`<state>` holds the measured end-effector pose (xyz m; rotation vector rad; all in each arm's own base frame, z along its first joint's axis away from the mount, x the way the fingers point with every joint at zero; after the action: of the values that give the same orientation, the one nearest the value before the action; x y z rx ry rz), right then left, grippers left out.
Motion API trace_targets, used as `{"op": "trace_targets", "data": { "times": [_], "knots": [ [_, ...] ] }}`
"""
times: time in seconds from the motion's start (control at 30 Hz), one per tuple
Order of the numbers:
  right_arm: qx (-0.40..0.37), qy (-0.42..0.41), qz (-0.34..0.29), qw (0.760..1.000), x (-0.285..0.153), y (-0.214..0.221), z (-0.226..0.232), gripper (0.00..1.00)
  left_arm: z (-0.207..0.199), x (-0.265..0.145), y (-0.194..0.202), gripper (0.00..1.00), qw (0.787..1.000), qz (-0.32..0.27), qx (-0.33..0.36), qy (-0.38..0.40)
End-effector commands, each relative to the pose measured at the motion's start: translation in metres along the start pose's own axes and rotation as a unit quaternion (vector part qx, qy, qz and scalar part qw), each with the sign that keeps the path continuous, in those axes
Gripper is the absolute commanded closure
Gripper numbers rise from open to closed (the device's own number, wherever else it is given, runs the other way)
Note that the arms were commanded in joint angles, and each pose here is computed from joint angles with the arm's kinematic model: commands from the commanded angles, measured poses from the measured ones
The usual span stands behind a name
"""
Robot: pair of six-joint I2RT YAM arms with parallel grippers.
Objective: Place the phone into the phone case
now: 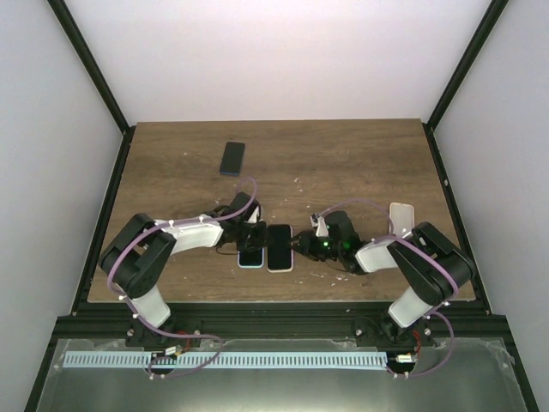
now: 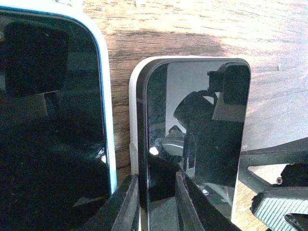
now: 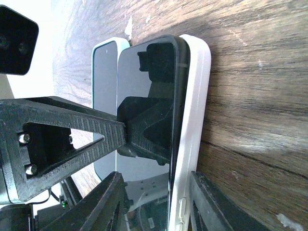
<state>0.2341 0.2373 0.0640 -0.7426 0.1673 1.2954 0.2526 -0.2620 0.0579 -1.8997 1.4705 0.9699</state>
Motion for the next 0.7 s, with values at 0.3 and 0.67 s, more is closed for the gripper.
{"op": "trace_targets", "data": {
  "times": [0.3, 0.67],
  "knots": [
    [-0.015, -0.149, -0.033, 0.988, -0.009, -0.018, 0.057, 0.61, 0.030, 0.003, 0.035, 0.76, 0.997, 0.061, -0.029, -0.027],
    [0.017, -0.102, -0.035, 0.994, 0.002, -0.015, 0.034, 0.61, 0.051, 0.013, 0.042, 0.80, 0.996, 0.069, -0.040, -0.046]
  ]
}}
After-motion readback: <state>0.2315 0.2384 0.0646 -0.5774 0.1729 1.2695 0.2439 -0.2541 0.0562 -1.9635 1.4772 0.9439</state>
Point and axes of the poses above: each gripper's point midway between its finger pads, its own x axis out along the fingers, its own z axis along the line the jaws close on, y = z × x, the point moved 4 cm from there along -x, back along the fingers, and after that the axes turned 12 degrees about -x, right-handed, at the moved point
